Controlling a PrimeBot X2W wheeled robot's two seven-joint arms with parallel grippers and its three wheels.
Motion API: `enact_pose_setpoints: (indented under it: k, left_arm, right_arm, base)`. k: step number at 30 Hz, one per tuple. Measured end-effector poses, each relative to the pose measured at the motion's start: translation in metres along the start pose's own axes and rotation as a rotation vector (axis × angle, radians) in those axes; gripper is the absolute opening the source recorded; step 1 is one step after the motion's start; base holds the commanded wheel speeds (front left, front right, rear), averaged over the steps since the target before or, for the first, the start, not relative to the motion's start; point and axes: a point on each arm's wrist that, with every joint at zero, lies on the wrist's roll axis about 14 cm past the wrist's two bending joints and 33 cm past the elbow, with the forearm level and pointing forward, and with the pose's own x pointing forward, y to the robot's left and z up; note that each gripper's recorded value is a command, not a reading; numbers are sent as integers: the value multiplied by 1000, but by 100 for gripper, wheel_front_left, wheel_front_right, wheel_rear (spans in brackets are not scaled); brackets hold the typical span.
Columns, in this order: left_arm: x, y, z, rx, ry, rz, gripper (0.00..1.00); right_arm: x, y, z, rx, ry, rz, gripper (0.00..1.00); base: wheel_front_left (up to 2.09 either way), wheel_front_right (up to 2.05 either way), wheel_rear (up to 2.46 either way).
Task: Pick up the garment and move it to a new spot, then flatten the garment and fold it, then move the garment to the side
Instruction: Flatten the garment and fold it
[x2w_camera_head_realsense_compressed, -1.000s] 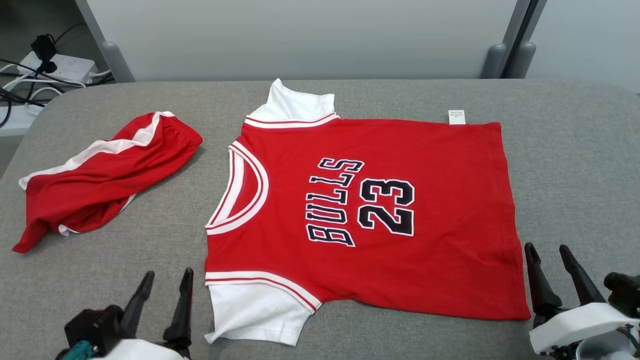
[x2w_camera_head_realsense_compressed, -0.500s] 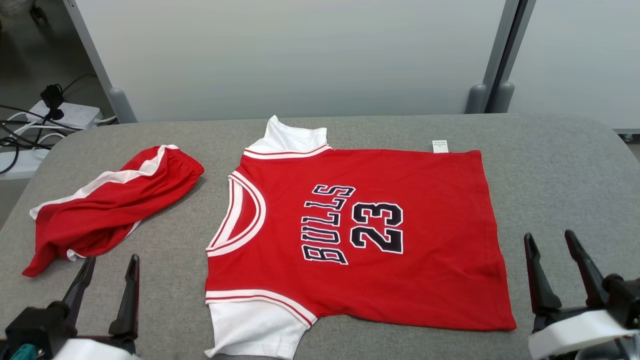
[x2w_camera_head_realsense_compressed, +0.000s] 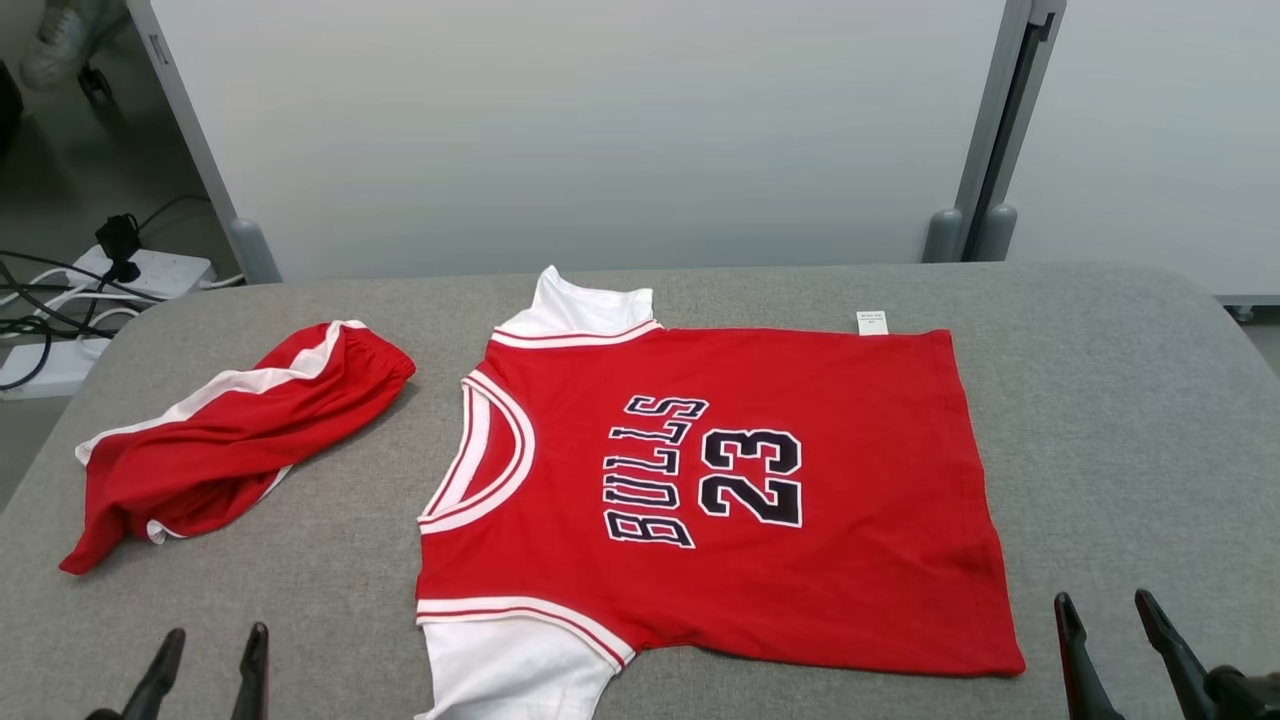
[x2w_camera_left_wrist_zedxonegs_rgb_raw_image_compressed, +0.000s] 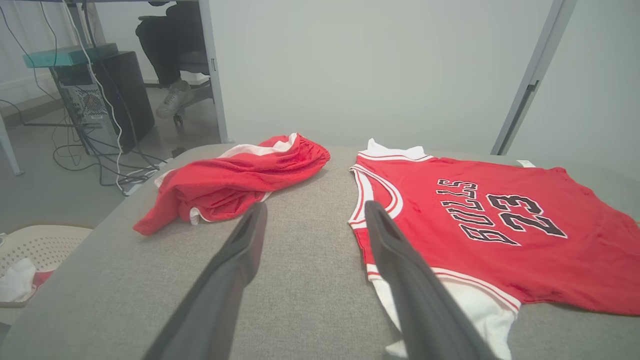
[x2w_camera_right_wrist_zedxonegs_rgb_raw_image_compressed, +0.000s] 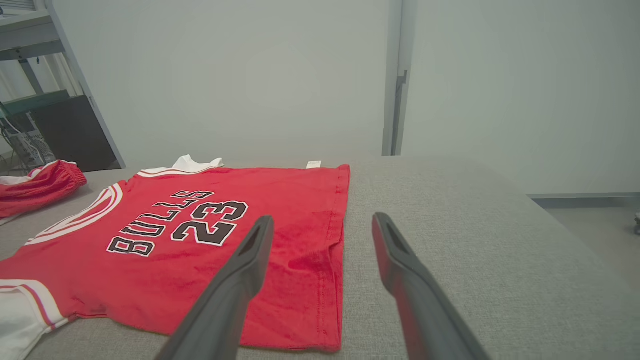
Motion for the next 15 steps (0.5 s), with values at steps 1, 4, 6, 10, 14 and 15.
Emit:
enact_pose_setpoints:
  k: [1, 4, 6, 10, 14, 15]
  left_arm:
    - [-2, -1, -1, -7, 0, 1, 100]
    - [-6, -6, -4, -11, 5, -32, 100]
    - [-6, -7, -3, -15, 1, -43, 100]
    - [-5, 3, -3, -14, 0, -17, 100]
    - [-4, 7, -2, -19, -3, 2, 100]
    - [-4, 7, -3, -21, -3, 5, 100]
  right_arm:
    - [-2, 0, 0, 5, -2, -4, 100]
    - [-7, 2, 0, 13, 2, -6, 100]
    - [-6, 3, 2, 15, -5, -5, 100]
    - [-5, 4, 5, 17, -13, -3, 100]
    - [-4, 5, 7, 16, -20, -4, 100]
    - [-4, 5, 7, 15, -19, -4, 100]
  base:
    - [0, 0, 0]
    - [0, 0, 0]
    - [0, 0, 0]
    - [0, 0, 0]
    - [0, 0, 0]
    - [0, 0, 0]
